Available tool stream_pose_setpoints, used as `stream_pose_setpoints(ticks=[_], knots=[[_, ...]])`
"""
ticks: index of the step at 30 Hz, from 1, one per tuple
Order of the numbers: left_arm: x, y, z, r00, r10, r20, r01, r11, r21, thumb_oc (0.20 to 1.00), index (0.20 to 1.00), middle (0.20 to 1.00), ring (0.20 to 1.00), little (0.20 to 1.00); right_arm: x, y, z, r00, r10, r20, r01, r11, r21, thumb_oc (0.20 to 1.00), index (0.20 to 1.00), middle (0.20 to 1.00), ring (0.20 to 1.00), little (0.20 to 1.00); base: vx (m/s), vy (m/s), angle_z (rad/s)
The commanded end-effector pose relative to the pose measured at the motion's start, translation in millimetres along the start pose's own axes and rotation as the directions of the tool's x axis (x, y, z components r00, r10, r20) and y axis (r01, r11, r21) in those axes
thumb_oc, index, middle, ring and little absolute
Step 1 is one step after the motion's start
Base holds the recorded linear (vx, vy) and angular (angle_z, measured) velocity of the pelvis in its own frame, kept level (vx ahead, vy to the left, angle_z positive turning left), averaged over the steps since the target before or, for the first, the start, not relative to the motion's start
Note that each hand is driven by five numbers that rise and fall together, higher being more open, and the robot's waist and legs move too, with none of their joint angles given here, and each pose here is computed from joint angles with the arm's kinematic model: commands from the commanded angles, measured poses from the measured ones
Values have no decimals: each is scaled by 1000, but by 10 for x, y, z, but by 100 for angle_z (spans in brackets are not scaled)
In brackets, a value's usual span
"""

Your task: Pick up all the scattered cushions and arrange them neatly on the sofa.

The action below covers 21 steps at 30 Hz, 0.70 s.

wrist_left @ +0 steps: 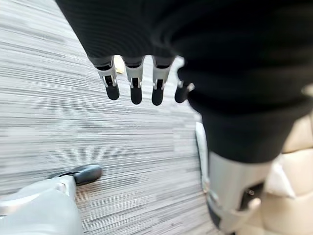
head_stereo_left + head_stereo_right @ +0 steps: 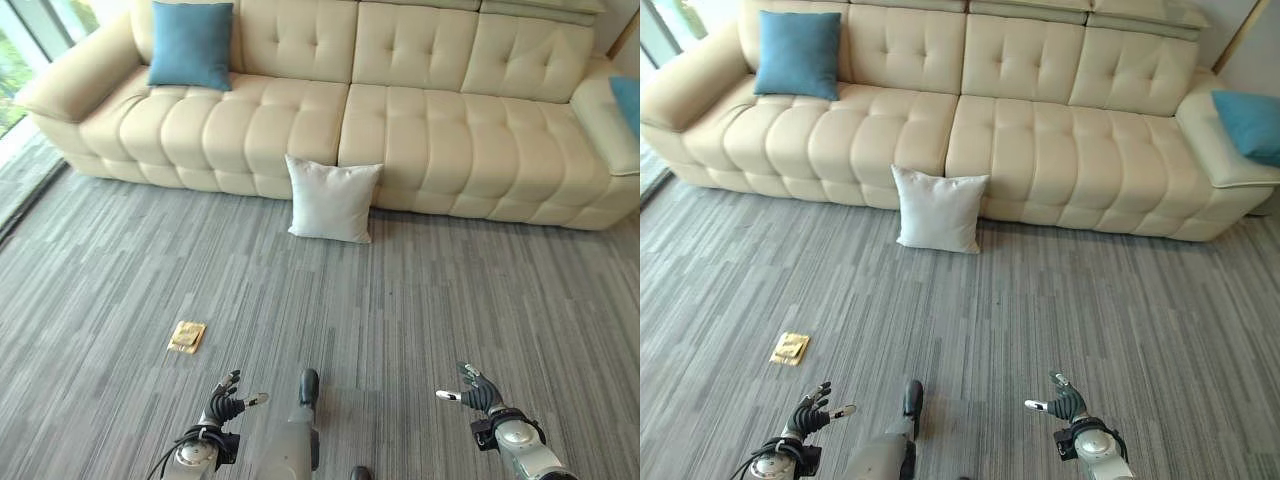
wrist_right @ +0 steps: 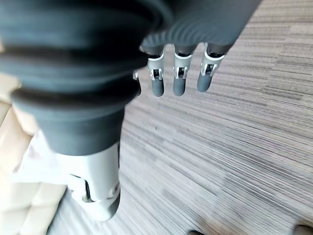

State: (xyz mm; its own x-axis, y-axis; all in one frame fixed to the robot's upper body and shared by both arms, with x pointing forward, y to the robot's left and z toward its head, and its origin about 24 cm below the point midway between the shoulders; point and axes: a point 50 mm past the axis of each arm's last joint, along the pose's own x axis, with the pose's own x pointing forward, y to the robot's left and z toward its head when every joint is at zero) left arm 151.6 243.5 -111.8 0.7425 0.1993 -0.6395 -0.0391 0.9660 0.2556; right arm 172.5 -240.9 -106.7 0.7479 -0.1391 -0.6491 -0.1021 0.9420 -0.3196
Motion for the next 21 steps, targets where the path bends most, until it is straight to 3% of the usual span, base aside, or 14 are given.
stream_pose_setpoints(ticks=[1, 11, 17, 21], knots=[[46, 157, 321, 989, 19, 144, -27, 998, 50, 1000, 1000, 1000, 1000, 1000, 54, -27, 244, 995, -10, 99, 10, 1000, 2, 1000, 1000, 1000, 1000, 1000, 564, 365, -52], [101, 190, 450, 984, 30, 173, -41, 997, 64, 1000, 1000, 1000, 1000, 1000, 118, 54, 584, 978, 30, 208, -25, 999, -26, 1000, 1000, 1000, 1000, 1000, 371, 157, 19], [47, 102, 187, 996, 14, 86, -19, 998, 63, 1000, 1000, 1000, 1000, 1000, 65, 8, 426, 985, 29, 170, -20, 998, -57, 1000, 1000, 1000, 1000, 1000, 512, -161, 60], [42, 41, 154, 997, -20, 69, 15, 997, 79, 1000, 1000, 1000, 1000, 1000, 23, -80, 385, 984, 0, 176, 4, 1000, -22, 1000, 1000, 1000, 1000, 1000, 309, -295, -17]])
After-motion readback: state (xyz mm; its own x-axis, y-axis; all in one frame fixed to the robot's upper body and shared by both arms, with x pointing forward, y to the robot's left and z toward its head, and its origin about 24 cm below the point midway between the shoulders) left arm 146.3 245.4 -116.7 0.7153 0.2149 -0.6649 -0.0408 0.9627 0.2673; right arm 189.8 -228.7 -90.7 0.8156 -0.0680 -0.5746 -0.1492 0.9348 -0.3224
